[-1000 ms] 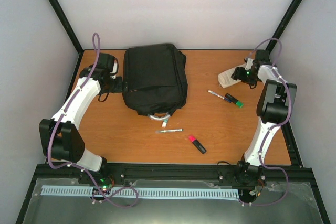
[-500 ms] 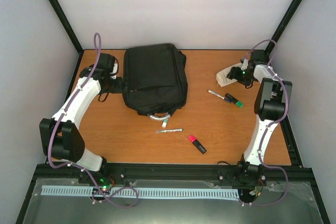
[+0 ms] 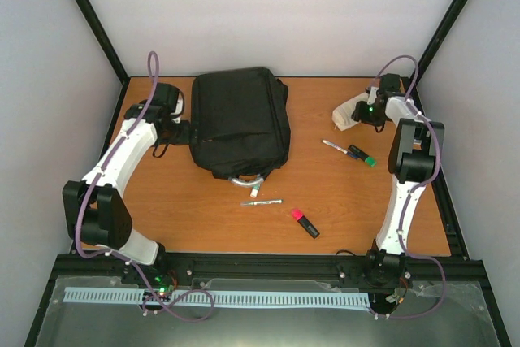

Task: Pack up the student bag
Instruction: Pick up the stationery from the center of the board.

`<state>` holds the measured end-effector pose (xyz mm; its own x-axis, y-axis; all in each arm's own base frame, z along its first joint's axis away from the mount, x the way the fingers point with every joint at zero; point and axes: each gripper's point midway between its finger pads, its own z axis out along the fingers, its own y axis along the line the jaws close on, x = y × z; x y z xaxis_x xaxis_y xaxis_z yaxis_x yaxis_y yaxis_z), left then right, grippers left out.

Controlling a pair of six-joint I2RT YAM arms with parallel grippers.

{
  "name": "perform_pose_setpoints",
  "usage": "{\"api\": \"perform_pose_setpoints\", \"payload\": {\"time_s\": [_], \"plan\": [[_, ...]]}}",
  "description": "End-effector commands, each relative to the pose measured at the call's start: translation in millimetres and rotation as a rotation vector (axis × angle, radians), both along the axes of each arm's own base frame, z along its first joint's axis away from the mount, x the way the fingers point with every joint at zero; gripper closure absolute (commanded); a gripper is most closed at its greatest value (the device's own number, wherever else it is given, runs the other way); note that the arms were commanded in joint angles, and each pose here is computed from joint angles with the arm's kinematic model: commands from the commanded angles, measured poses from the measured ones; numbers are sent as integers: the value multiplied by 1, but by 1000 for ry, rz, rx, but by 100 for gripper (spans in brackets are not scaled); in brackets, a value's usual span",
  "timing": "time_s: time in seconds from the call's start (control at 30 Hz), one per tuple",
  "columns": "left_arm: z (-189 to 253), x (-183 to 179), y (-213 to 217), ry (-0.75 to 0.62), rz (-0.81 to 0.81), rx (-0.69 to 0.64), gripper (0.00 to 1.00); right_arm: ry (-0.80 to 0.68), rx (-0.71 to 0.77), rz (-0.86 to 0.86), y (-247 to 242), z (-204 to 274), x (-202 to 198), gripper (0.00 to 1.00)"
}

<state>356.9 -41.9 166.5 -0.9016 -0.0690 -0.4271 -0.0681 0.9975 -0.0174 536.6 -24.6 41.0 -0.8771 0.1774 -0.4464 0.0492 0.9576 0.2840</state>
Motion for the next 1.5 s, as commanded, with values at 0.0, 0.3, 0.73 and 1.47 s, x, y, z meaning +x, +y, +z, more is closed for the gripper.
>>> {"api": "perform_pose_setpoints", "payload": {"time_s": [0.0,0.3,0.73,1.47], "plan": [[-1,2,3,13,-1,8,0,102,-118,43,-9,-35,-17,53],[11,5,-4,-21,9,-41,0,73,-302,61,-45,-2,-21,51],[20,0,-7,-62,6,-74,0,-111,-207,140,-1,81,-9,18],[11,-2,-3,-40,1,-38,0,-163,-539,267,36,40,59,1]]}}
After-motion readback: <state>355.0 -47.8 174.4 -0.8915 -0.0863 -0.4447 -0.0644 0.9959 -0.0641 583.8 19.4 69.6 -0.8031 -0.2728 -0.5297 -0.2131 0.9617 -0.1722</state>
